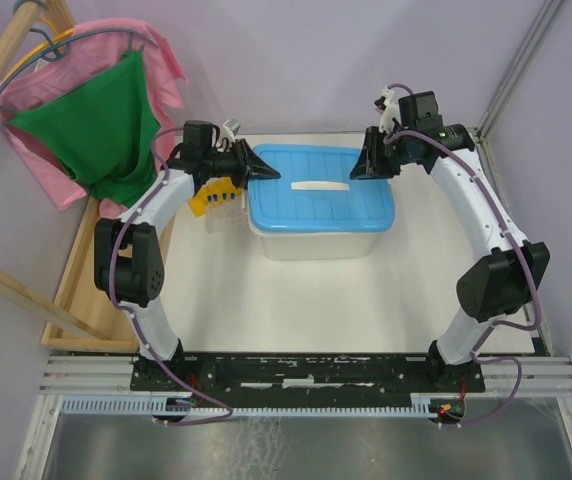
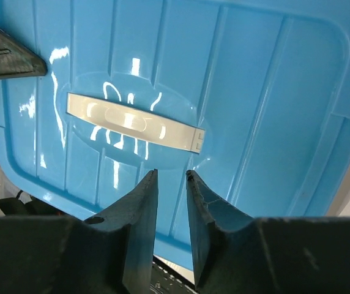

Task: Organize the chemistry lab equipment
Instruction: Adjust the storage box lid on the storage box, then pick up the storage box at the center of the board.

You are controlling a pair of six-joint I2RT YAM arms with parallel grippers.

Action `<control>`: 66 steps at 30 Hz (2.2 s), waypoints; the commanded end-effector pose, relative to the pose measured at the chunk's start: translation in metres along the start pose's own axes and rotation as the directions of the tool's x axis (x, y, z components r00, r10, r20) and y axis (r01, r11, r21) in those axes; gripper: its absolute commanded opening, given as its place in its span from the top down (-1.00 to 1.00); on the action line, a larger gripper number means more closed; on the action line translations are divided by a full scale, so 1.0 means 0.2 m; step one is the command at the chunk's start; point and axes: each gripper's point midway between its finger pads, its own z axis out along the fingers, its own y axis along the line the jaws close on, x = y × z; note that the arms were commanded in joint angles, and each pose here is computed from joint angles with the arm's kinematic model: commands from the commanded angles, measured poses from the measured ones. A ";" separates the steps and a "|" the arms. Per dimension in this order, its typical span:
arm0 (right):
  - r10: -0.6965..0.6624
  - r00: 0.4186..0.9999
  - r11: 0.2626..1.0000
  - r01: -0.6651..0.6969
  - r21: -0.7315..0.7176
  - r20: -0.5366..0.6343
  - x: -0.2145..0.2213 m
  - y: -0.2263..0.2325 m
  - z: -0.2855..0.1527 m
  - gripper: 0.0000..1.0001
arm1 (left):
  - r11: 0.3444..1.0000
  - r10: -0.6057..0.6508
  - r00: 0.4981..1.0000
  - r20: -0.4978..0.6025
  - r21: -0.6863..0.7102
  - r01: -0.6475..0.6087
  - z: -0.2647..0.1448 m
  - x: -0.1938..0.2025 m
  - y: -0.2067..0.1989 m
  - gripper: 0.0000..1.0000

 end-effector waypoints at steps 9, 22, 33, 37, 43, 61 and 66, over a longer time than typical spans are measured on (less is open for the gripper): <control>-0.077 0.990 0.996 0.082 0.044 -0.117 0.14 -0.03 0.13 0.35 | 0.977 0.118 0.980 0.162 -0.195 -0.086 -0.08 -0.19 0.07 -0.31; -0.095 0.987 0.993 0.103 0.052 -0.131 0.16 -0.02 0.16 0.36 | 0.952 0.241 0.949 0.204 -0.239 -0.191 -0.17 -0.32 -0.16 -0.98; -0.118 0.983 0.992 0.122 0.025 -0.142 0.18 0.02 0.18 0.37 | 0.896 0.302 0.943 0.141 -0.380 -0.230 -0.17 -0.27 -0.07 -0.98; -0.125 0.980 0.991 0.129 0.019 -0.157 0.20 0.03 0.20 0.37 | 0.868 0.325 0.936 0.133 -0.435 -0.239 -0.19 -0.26 -0.03 -0.99; -0.133 0.978 0.991 0.137 0.013 -0.162 0.21 0.04 0.21 0.37 | 0.817 0.377 0.917 0.128 -0.512 -0.264 -0.22 -0.28 -0.01 -0.99; -0.153 0.973 0.988 0.156 0.002 -0.173 0.24 0.07 0.21 0.37 | 0.676 0.475 0.876 0.083 -0.672 -0.303 -0.33 -0.29 0.00 -0.98; -0.157 0.973 0.987 0.160 0.006 -0.171 0.25 0.07 0.20 0.38 | 0.678 0.471 0.878 0.086 -0.672 -0.298 -0.34 -0.27 0.01 -0.99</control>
